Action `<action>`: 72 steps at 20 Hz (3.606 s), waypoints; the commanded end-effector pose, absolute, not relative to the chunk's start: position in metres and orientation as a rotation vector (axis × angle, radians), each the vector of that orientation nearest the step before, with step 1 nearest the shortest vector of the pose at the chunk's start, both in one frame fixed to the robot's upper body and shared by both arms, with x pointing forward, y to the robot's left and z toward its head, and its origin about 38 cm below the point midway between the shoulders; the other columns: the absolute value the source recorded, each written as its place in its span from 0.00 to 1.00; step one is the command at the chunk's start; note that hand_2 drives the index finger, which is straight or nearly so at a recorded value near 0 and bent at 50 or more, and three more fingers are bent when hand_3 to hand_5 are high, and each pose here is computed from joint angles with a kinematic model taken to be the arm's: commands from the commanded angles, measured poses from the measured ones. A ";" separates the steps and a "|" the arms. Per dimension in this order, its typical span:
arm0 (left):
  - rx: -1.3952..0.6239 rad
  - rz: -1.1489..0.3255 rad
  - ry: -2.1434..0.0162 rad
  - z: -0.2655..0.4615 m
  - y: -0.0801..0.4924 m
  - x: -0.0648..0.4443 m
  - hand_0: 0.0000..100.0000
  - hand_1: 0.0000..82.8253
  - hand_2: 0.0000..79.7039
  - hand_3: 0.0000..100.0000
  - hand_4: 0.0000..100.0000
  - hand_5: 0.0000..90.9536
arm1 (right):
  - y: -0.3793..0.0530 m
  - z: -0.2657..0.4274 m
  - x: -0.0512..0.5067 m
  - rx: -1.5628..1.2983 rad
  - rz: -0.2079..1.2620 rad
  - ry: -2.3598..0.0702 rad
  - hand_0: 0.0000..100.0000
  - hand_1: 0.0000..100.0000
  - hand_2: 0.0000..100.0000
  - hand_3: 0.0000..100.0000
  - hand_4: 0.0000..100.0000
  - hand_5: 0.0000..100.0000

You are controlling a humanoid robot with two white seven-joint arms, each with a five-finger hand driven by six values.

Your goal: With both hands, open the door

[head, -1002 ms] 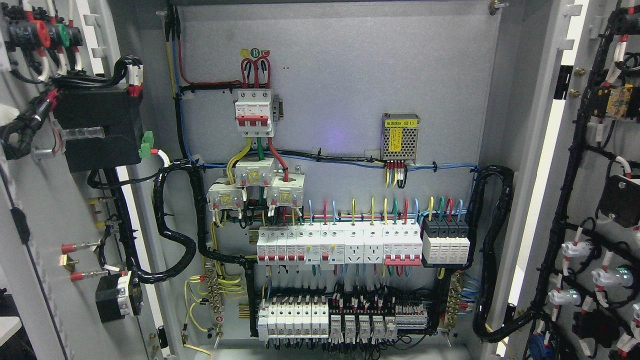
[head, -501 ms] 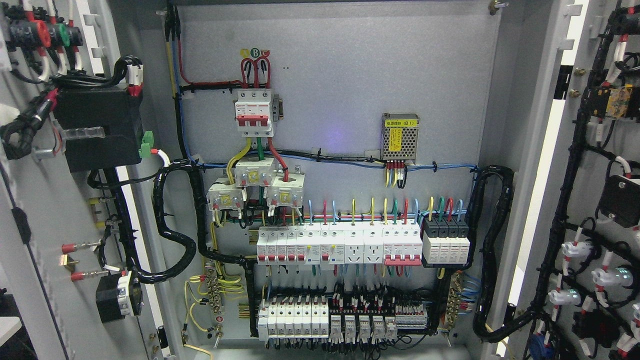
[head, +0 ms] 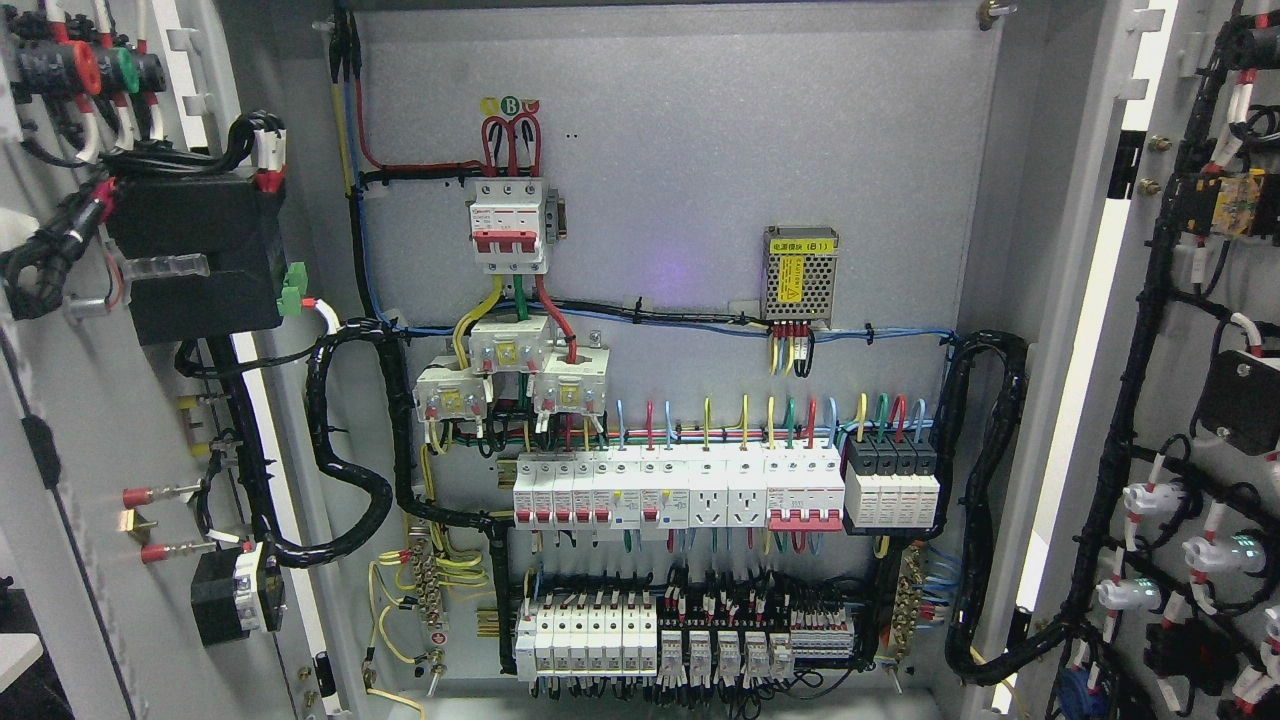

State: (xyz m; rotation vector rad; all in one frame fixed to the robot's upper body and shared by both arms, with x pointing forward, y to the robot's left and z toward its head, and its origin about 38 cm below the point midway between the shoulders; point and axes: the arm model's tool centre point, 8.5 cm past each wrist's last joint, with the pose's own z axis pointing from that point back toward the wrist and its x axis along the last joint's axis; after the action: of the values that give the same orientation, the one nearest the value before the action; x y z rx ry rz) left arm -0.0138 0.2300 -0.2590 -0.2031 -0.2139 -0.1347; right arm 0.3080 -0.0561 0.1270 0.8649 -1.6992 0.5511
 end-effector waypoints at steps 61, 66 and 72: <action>-0.352 -0.381 -2.066 0.122 0.234 0.166 0.00 0.00 0.00 0.00 0.03 0.00 | -0.257 0.180 0.196 0.379 0.312 -2.313 0.00 0.00 0.00 0.00 0.00 0.00; -0.352 -0.402 -2.144 0.137 0.232 0.185 0.00 0.00 0.00 0.00 0.03 0.00 | -0.262 0.180 0.199 0.365 0.332 -2.305 0.00 0.00 0.00 0.00 0.00 0.00; -0.334 -0.403 -2.254 0.156 0.234 0.206 0.00 0.00 0.00 0.00 0.03 0.00 | -0.274 0.169 0.206 0.381 0.273 -2.253 0.00 0.00 0.00 0.00 0.00 0.00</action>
State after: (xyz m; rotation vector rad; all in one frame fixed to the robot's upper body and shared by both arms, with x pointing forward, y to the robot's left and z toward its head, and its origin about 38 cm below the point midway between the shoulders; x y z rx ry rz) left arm 0.1880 0.2355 0.1324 -0.3342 -2.1497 -0.3768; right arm 0.2016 -0.2631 0.1691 0.3790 -2.2693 0.2904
